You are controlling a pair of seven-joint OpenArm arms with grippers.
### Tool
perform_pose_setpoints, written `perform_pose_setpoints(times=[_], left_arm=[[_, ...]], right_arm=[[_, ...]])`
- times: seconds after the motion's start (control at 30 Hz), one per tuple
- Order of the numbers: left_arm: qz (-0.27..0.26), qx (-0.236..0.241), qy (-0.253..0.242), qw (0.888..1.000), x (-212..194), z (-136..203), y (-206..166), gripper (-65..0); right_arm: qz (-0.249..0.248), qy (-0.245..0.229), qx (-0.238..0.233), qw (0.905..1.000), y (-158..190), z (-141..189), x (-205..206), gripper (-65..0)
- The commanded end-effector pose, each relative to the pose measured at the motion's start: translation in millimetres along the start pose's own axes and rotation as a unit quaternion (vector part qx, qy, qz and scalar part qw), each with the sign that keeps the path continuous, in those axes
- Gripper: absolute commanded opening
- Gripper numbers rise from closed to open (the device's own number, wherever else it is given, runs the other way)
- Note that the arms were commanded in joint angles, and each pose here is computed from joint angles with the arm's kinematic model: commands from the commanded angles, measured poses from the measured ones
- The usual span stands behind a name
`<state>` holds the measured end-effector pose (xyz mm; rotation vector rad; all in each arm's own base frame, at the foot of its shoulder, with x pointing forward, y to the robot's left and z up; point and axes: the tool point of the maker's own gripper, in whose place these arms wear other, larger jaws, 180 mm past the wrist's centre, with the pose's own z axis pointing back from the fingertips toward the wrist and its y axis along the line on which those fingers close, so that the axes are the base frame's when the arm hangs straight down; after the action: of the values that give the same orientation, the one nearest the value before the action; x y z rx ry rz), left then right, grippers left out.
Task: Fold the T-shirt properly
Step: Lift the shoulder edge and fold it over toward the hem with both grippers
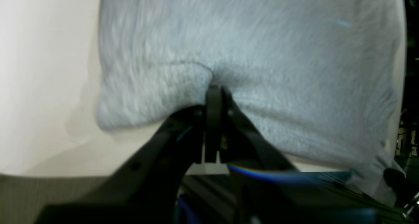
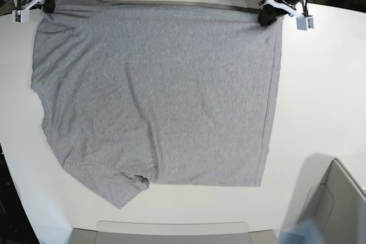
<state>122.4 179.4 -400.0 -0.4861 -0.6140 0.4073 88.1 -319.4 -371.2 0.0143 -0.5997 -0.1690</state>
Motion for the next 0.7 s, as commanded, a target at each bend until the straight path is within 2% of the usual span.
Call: perform_pose_setpoints(times=[0.0,0.13,0.27,0.43,0.67], left_arm=[[-0.012,0.007,-0.028,1.000,17.5,9.7,1.6,-65.0],[-0.016,0.018,-0.045,0.999,31.0,15.5,7.7,-65.0],[-0.021,0.019,-0.020,0.999,32.3,13.0,8.2,-65.0],[0.006,0.044,-0.015,0.999,46.6,1.2,10.8,-65.0],[0.014,0.043,-0.022,0.999,68.0,-9.1,3.4,-65.0]], right_arm=[[0.020,-0.018,-0.016,0.9995,-7.9,10.9,13.0,-65.0],[0.042,-0.040,-0.030,0.9979,-7.7,20.0,31.3,-65.0],[0.046,-0.055,-0.029,0.9970,-5.7,18.0,43.5,-65.0],[0.055,-0.058,-0.050,0.9955,-10.6,11.4,54.9,-65.0],[0.067,-0.071,-0.070,0.9928,-17.7,7.9,74.7,-65.0]])
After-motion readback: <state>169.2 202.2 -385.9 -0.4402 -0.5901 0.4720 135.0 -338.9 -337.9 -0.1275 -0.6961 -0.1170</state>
